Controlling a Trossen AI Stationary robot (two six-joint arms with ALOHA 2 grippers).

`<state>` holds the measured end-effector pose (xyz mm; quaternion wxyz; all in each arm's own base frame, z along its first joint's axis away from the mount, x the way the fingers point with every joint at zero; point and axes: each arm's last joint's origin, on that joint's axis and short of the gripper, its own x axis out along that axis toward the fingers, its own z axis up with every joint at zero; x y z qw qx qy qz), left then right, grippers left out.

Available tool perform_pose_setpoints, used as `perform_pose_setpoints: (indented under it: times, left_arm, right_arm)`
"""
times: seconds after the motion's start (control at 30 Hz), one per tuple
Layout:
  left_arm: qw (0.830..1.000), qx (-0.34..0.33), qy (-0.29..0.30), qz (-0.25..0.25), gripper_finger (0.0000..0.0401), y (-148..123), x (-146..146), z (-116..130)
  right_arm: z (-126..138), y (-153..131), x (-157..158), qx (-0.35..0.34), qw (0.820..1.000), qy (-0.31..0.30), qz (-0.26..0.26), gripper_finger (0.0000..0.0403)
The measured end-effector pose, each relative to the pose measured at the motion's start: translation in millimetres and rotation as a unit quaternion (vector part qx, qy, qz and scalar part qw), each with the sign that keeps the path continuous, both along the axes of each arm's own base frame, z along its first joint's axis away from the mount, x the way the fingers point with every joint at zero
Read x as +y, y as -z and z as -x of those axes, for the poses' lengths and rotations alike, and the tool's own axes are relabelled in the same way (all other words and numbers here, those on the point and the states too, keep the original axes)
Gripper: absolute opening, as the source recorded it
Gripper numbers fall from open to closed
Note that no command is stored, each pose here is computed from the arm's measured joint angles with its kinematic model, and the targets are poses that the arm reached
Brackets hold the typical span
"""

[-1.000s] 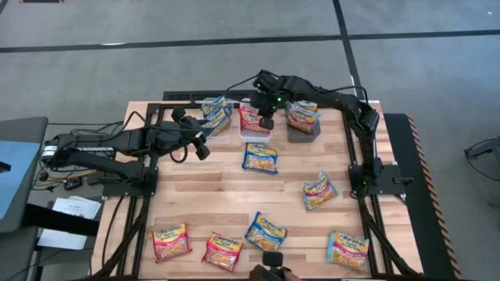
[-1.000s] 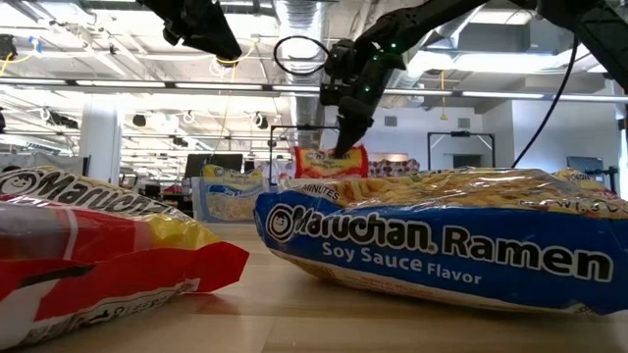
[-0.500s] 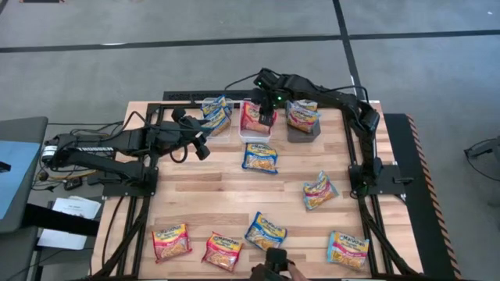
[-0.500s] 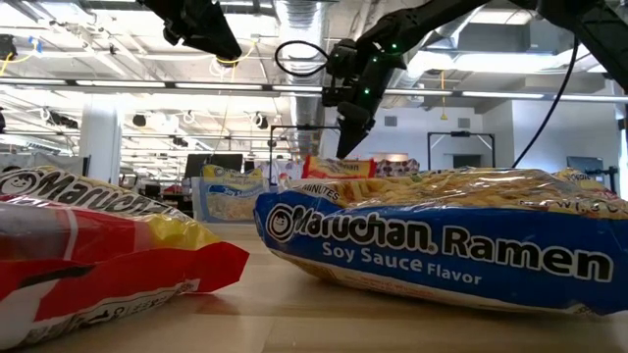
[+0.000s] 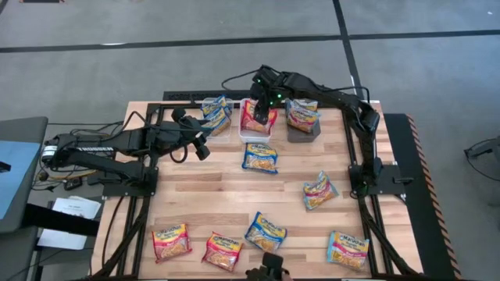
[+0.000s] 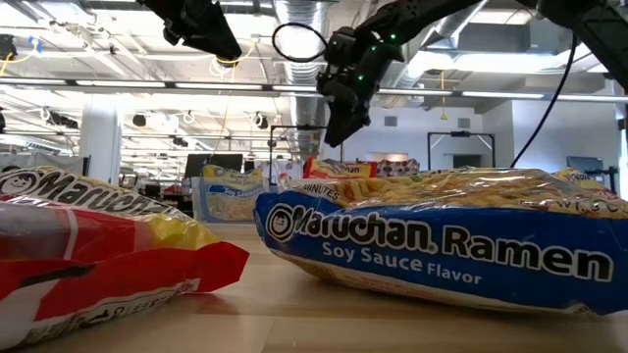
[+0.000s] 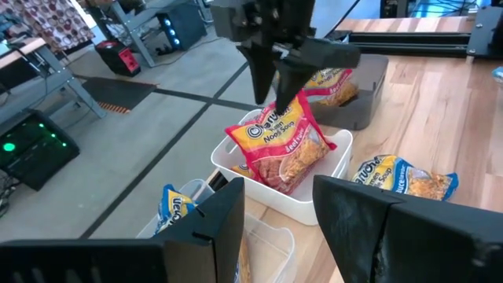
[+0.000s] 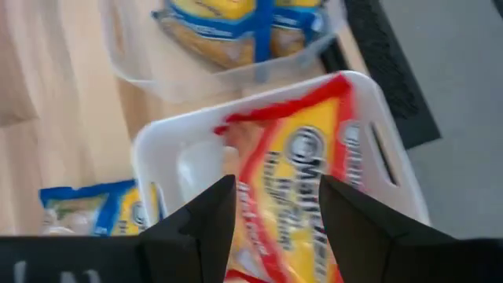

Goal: Sort Maruchan noodles
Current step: Put the red noodle pack into the white bin

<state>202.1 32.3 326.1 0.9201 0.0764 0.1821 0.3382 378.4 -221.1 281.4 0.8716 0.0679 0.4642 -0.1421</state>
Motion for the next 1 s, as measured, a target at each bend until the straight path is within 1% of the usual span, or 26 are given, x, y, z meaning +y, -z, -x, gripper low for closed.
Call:
perform_pose_setpoints:
  times: [0.1,0.2,0.37,0.77,0.9,1.0]
  left_arm:
    - [1.0,0.0,0.0,0.0,0.0143,0.1,0.0,0.0]
    - [1.0,0.0,0.0,0.001,0.0143,0.1,0.0,0.0]
    - [1.0,0.0,0.0,0.001,0.0143,0.1,0.0,0.0]
    - [1.0,-0.002,-0.001,0.002,0.0143,0.1,0.0,0.0]
    - [1.0,-0.009,-0.004,0.01,0.0143,0.1,0.0,0.0]
    - [1.0,-0.009,-0.004,0.01,0.0143,0.1,0.0,0.0]
  right_arm:
    - [-4.9,12.9,7.1,0.002,1.0,-0.003,-0.005,0.0205]
    - [-7.9,18.5,11.4,-0.001,1.0,0.0,-0.008,0.0205]
    - [-13.9,29.5,14.5,-0.003,0.999,0.026,0.039,0.0203]
    - [-11.4,29.2,9.6,-0.015,0.997,0.07,0.018,0.0184]
    - [-8.1,37.2,8.9,0.0,0.996,0.085,0.02,0.0184]
    - [-5.8,46.6,10.1,0.01,0.996,0.091,0.013,0.0183]
